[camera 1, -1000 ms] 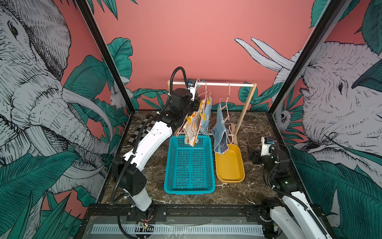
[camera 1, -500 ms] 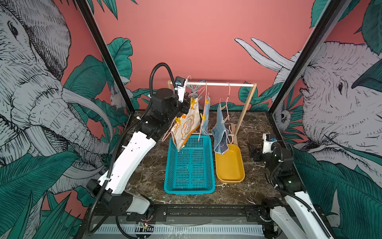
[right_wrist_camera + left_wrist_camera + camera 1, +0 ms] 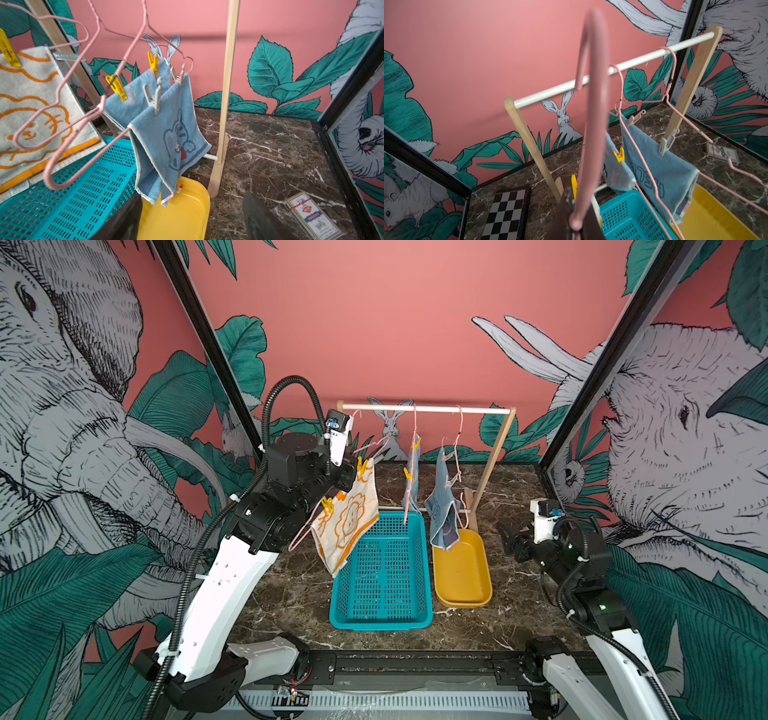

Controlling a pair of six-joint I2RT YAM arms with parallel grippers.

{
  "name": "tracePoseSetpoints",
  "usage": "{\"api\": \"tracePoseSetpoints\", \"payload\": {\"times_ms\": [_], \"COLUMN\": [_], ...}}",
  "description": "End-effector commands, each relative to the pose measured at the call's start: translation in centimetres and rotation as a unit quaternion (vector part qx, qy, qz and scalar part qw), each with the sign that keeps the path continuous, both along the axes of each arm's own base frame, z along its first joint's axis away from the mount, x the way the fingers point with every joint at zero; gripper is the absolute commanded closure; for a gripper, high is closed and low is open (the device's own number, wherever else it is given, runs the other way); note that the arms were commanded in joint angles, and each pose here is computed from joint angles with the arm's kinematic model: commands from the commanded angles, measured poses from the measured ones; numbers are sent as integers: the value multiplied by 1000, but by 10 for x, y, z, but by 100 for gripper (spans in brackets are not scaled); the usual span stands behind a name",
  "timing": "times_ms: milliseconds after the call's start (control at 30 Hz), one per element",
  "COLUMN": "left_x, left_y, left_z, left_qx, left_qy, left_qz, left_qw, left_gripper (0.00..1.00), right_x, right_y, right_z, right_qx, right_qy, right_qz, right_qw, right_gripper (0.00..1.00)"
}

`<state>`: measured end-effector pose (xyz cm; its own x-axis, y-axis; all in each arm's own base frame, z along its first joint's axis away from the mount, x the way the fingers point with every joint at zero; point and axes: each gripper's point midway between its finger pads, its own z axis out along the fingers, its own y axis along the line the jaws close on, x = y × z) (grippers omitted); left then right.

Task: Remove the clothespins securing towels to the hanger
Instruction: Remove the clothespin from the hanger.

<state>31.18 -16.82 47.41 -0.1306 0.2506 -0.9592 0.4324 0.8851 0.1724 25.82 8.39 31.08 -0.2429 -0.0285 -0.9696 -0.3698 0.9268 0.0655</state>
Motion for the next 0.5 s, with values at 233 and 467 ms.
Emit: {"api": "tracePoseSetpoints", "payload": {"times_ms": [233,467], "left_x": [-47,-61], "left_y": [-4,-15], "left_z": [-13,-31], "left_qx": [28,12], "left_qy": [53,87], "left_qz": [-104,-175], "left_qw": [993,981], "left_gripper": [100,100], "right_x": [-44,-51], "right_y": [38,74], "right_z": [63,65], "right_qx": [-29,-52], "right_qy": [-67,-35], "right_qz": [139,232], "right_qw": [988,971], "right_gripper": [26,31]}}
